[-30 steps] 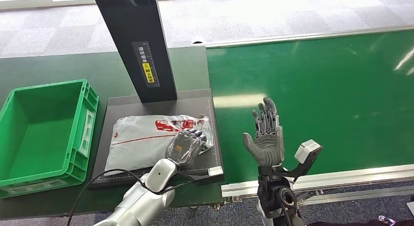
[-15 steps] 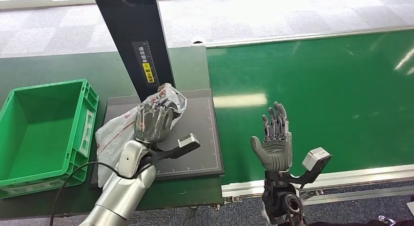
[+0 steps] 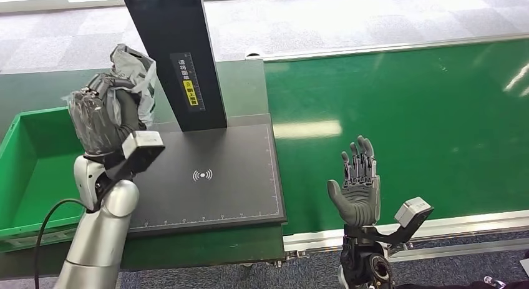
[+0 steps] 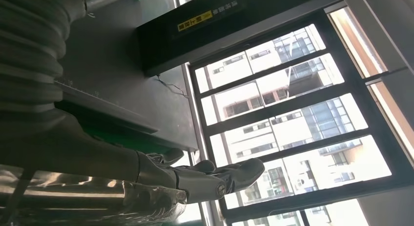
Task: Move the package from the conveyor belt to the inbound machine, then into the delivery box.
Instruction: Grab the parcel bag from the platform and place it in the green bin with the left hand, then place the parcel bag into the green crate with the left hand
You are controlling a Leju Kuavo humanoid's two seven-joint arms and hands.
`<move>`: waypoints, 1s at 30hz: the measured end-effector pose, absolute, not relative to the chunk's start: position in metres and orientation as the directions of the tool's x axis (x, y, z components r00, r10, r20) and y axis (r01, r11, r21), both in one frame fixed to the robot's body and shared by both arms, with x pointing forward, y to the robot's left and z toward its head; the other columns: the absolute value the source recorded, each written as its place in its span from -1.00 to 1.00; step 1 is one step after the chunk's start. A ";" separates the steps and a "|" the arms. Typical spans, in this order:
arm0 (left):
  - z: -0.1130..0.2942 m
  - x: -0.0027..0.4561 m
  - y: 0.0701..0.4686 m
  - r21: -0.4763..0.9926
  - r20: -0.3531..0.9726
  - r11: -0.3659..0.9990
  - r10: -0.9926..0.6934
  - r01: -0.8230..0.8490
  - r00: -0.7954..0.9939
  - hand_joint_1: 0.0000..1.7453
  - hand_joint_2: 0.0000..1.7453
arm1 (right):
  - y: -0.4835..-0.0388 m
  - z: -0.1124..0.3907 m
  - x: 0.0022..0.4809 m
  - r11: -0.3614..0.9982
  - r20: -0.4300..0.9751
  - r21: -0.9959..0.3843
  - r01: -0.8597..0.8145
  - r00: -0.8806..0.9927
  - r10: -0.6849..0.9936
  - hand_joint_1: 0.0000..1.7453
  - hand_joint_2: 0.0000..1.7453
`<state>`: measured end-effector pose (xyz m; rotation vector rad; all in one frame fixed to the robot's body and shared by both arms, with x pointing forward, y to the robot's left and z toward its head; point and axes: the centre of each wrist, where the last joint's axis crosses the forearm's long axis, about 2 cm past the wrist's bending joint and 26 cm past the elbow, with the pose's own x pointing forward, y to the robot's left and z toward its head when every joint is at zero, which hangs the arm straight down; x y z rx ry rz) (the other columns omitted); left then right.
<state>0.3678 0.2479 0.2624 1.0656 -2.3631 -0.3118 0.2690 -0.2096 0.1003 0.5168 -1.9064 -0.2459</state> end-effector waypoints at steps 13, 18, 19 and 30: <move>0.263 0.458 0.386 0.604 0.484 0.344 -0.875 -0.719 -0.012 1.00 1.00 | -0.198 0.107 0.273 0.875 0.830 0.393 -0.283 -0.299 -0.470 -1.00 1.00; 0.257 0.456 0.412 0.689 0.428 0.211 -0.891 -0.694 0.154 1.00 1.00 | -0.195 0.107 0.272 0.873 0.832 0.392 -0.291 -0.293 -0.471 -1.00 1.00; 0.256 0.456 0.416 0.699 0.418 0.192 -0.891 -0.689 0.175 1.00 1.00 | -0.195 0.107 0.272 0.872 0.832 0.392 -0.292 -0.292 -0.471 -1.00 1.00; 0.245 0.452 0.437 0.746 0.419 0.150 -0.863 -0.648 0.283 -1.00 1.00 | -0.190 0.107 0.271 0.876 0.839 0.388 -0.286 -0.283 -0.464 -1.00 1.00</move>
